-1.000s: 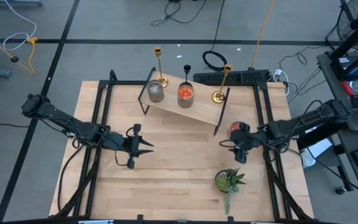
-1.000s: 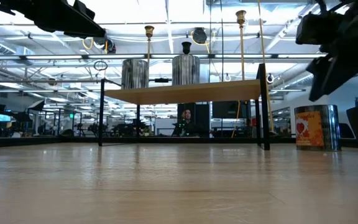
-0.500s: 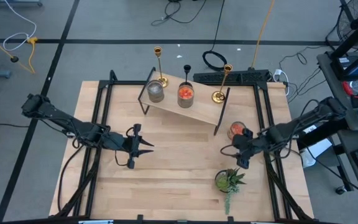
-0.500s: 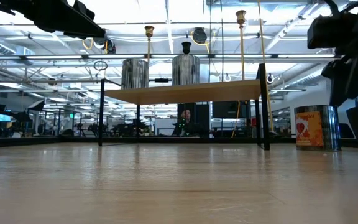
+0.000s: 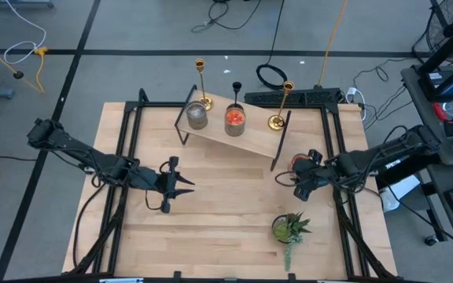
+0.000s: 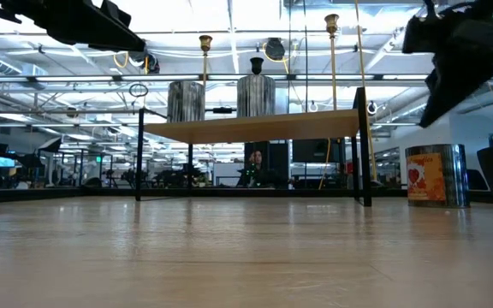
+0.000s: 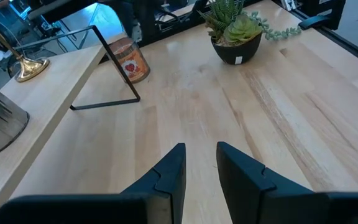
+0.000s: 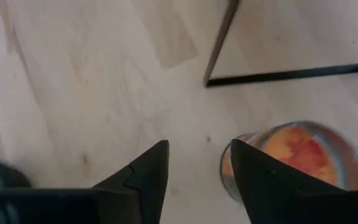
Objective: Pick & Place candle stick holders
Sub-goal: Put the orange scented candle holder on the shelf align with the other orange scented candle
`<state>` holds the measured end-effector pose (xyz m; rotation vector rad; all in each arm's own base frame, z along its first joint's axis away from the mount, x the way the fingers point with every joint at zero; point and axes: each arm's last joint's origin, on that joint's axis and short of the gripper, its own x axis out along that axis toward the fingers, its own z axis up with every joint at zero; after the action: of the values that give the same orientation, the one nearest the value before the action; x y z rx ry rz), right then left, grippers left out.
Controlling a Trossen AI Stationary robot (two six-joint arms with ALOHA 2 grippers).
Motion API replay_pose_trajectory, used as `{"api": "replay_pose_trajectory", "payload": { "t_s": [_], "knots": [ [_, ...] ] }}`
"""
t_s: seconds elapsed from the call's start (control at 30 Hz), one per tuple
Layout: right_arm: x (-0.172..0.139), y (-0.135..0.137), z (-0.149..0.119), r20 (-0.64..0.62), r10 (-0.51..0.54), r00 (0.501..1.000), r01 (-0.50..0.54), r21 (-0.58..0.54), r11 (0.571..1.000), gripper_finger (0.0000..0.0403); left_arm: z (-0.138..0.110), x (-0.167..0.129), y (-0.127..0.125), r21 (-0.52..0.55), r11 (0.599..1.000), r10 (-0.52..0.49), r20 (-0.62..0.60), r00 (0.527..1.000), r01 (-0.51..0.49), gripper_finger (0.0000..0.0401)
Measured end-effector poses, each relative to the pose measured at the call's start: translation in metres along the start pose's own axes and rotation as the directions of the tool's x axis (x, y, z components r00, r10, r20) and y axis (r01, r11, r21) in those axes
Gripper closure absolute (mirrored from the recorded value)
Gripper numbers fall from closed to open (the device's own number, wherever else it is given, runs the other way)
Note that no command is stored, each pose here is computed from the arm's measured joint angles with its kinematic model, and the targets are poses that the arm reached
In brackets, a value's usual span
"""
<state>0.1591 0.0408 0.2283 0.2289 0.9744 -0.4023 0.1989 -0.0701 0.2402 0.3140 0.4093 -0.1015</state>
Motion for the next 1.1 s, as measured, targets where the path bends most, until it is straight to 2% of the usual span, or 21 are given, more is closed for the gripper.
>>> {"api": "replay_pose_trajectory", "payload": {
  "t_s": [0.2, 0.3, 0.5, 0.9, 1.1],
  "knots": [
    [-0.002, -0.008, 0.010, 0.011, -0.042, 0.999, 0.042, 0.025, 0.999, 0.0238, 0.000, 0.000, 0.000, 0.016, 1.000, 0.000, -0.001, 1.000, 0.000, 0.0304],
    [0.005, -0.012, 0.008, -0.060, -0.056, 0.997, 0.061, 0.072, 0.996, 0.0238, -0.001, 0.000, 0.000, 0.018, 1.000, -0.002, -0.010, 1.000, 0.002, 0.0304],
    [0.017, -0.019, 0.004, -0.205, -0.131, 0.970, 0.162, 0.142, 0.977, 0.0238, -0.005, 0.000, -0.001, 0.027, 1.000, -0.008, -0.052, 0.999, 0.009, 0.0304],
    [0.032, -0.024, 0.009, -0.270, -0.168, 0.948, 0.220, 0.175, 0.960, 0.0240, -0.018, 0.002, -0.004, -0.006, 1.000, -0.014, -0.092, 0.996, 0.014, 0.0304],
    [0.041, -0.024, 0.009, -0.312, -0.179, 0.933, 0.247, 0.192, 0.950, 0.0273, -0.028, 0.003, -0.006, -0.033, 0.999, -0.015, -0.099, 0.995, 0.012, 0.0304]
  ]
}}
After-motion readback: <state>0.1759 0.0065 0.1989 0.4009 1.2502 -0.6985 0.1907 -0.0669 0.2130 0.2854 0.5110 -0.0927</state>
